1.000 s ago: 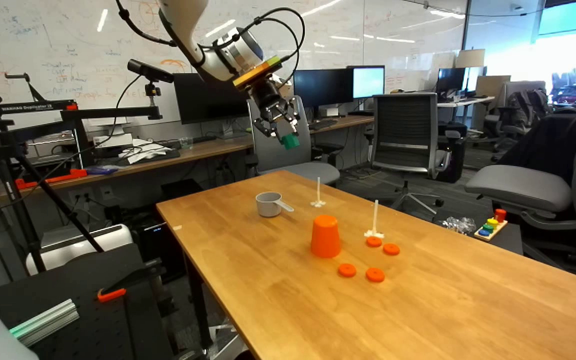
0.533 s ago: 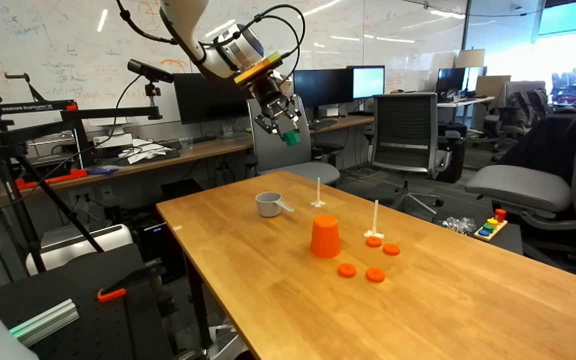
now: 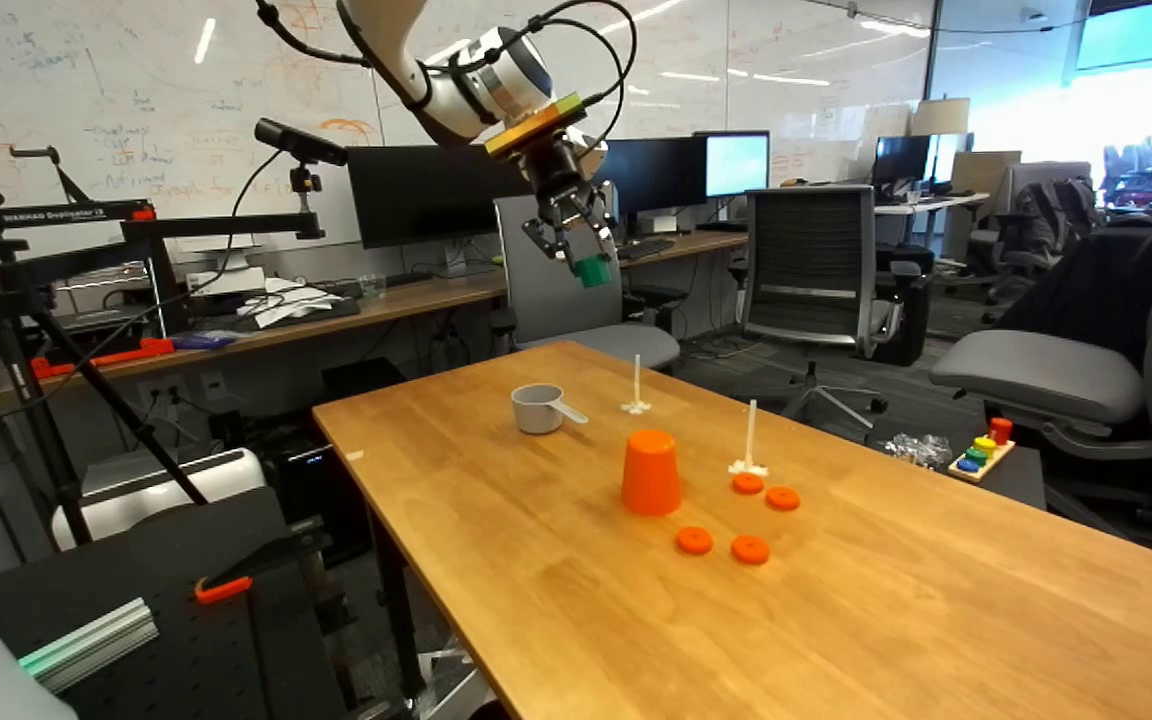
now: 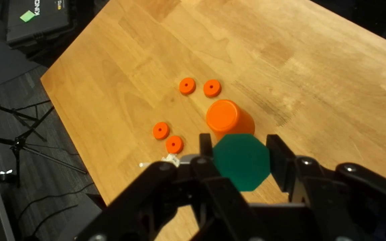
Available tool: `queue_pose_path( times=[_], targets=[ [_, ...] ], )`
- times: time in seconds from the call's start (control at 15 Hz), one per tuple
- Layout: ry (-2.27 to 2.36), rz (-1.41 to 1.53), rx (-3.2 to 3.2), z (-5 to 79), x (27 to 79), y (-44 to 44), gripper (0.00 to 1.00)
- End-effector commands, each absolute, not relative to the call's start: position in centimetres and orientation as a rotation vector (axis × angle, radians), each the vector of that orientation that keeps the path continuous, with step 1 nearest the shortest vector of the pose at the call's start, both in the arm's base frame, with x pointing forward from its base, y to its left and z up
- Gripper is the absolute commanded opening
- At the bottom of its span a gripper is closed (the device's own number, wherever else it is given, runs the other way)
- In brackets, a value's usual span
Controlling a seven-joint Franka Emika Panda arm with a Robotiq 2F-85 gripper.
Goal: Pick up the green block from the top of the orange cup and put it in the grey cup. Pick up the orange cup from the table, move it to the right, pick up the orange and yellow blocks and put them in the grey cup.
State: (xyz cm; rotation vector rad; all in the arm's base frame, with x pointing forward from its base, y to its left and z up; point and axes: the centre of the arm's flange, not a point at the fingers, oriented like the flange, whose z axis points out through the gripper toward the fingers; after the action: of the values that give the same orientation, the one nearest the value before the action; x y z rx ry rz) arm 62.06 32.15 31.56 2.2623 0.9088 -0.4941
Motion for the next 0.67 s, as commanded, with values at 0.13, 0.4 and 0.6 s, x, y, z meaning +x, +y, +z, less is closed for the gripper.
queue_pose_path(
  times=[0.13,0.4,0.6],
  targets=[
    [0.914,-0.483,2.329,33.3,62.4,30.7,0.19],
    [0.904,-0.474,2.344,33.6,62.7,30.0,0.19],
    [0.882,-0.484,2.321,32.5,63.2,30.3,0.44]
  ],
)
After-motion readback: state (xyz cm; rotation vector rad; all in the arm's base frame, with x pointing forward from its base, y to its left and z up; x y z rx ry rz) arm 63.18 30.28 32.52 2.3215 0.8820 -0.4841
